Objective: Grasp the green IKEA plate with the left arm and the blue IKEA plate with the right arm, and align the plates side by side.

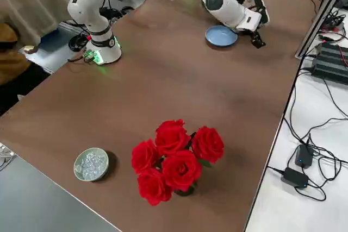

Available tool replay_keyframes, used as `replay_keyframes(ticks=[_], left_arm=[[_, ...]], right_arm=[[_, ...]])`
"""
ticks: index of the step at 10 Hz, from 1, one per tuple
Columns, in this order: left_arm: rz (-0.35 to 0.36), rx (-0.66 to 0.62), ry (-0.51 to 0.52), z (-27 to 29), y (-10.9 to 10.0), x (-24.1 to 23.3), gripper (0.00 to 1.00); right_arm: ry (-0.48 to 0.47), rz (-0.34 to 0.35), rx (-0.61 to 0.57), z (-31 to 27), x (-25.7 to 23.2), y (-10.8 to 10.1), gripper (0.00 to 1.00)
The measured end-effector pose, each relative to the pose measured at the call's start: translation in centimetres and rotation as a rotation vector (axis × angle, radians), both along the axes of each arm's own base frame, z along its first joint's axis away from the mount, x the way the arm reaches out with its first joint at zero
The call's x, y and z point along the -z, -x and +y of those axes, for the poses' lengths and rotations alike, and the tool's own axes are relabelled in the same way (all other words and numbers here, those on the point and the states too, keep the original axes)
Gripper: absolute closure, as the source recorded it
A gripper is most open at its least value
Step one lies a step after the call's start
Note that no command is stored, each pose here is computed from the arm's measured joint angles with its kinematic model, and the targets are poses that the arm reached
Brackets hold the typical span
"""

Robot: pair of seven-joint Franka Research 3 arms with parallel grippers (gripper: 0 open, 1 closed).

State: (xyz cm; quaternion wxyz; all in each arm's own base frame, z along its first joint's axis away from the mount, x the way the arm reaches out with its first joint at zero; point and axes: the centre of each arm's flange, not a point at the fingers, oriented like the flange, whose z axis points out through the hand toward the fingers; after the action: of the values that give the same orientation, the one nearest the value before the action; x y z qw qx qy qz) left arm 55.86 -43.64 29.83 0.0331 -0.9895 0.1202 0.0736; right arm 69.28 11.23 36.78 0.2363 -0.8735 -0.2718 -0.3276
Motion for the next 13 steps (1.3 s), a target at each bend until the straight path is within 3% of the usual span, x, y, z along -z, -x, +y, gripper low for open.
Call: replay_keyframes(ticks=[2, 3, 6, 9, 13], left_arm=[[-0.066, -0.011, -0.012, 5.8, -2.7, -9.7, 0.00], [-0.098, -0.052, -0.032, 9.5, -3.4, -14.7, 0.00], [-0.160, -0.205, -0.004, 19.3, -4.1, -24.7, 0.00], [-0.195, -0.286, 0.031, 25.9, -3.2, -30.0, 0.00], [-0.200, -0.243, 0.060, 35.4, 0.5, -33.1, 0.00]], right_arm=[[0.108, 0.088, -0.090, -5.7, -2.9, 0.5, 0.00], [0.172, 0.182, -0.075, -7.6, -5.3, 1.3, 0.00], [0.380, 0.450, 0.158, -9.5, -15.0, 4.8, 0.00], [0.453, 0.597, 0.383, -10.4, -19.7, 8.3, 0.00], [0.535, 0.686, 0.531, -15.4, -23.6, 11.6, 0.00]])
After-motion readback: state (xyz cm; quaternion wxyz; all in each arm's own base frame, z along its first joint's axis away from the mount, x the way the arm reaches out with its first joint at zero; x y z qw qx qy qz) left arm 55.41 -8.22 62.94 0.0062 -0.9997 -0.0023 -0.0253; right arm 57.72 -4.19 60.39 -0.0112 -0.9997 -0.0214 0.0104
